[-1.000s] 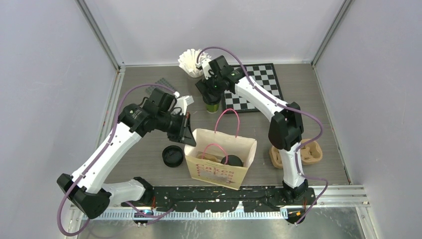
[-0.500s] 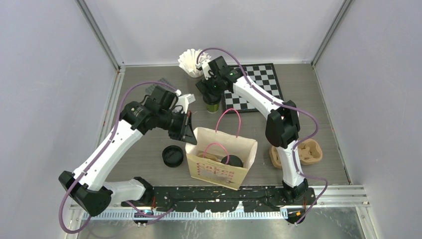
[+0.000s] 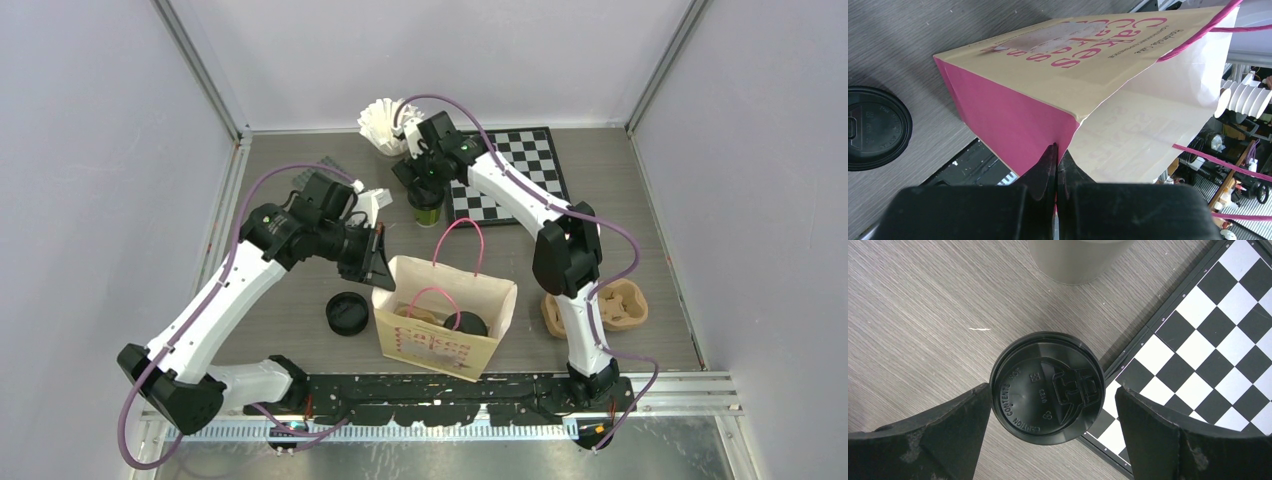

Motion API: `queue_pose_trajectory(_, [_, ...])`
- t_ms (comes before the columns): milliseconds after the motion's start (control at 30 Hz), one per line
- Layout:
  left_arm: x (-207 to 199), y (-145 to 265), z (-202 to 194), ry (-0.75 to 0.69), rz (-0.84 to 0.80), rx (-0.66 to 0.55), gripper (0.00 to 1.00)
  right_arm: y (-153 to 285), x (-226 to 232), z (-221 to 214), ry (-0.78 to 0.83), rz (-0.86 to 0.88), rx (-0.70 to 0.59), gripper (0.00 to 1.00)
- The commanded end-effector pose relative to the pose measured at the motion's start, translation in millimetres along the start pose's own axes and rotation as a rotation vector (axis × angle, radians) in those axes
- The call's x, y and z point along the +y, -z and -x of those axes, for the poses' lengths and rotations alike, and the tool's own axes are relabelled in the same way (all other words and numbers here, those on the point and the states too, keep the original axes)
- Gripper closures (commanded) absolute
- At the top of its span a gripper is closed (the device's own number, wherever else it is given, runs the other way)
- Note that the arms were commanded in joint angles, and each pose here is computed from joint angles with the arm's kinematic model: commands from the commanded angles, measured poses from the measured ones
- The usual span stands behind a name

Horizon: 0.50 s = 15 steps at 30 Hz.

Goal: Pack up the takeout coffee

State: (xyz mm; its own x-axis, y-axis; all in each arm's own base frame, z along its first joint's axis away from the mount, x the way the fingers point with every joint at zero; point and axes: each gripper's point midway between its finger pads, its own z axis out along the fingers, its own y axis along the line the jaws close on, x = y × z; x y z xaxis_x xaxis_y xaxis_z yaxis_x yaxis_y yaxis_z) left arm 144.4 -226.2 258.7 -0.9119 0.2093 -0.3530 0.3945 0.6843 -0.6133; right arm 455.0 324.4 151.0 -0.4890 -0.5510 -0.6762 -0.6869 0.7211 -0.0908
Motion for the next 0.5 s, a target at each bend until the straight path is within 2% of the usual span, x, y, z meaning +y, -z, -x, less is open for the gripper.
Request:
queue_pose_trajectory(0, [-13.3,11.9,1.1,-0.036,-0.046,-0.034,1.0,3.9,7.0,13.3,0.026,0.01,-0.034,0.03])
queue_pose_trajectory(167, [-14.3,12.3,-0.5,-0.034,-0.052,-0.032,1.0,-0.2,-4.1,9.0,0.032,-0.063,-0.013,0.02])
queue_pose_trajectory(467, [-14.8,13.8,-2.4,-0.03,-0.055,-0.038,1.0,-10.2,4.3,-4.1,0.037,-0.04,0.027,0.02])
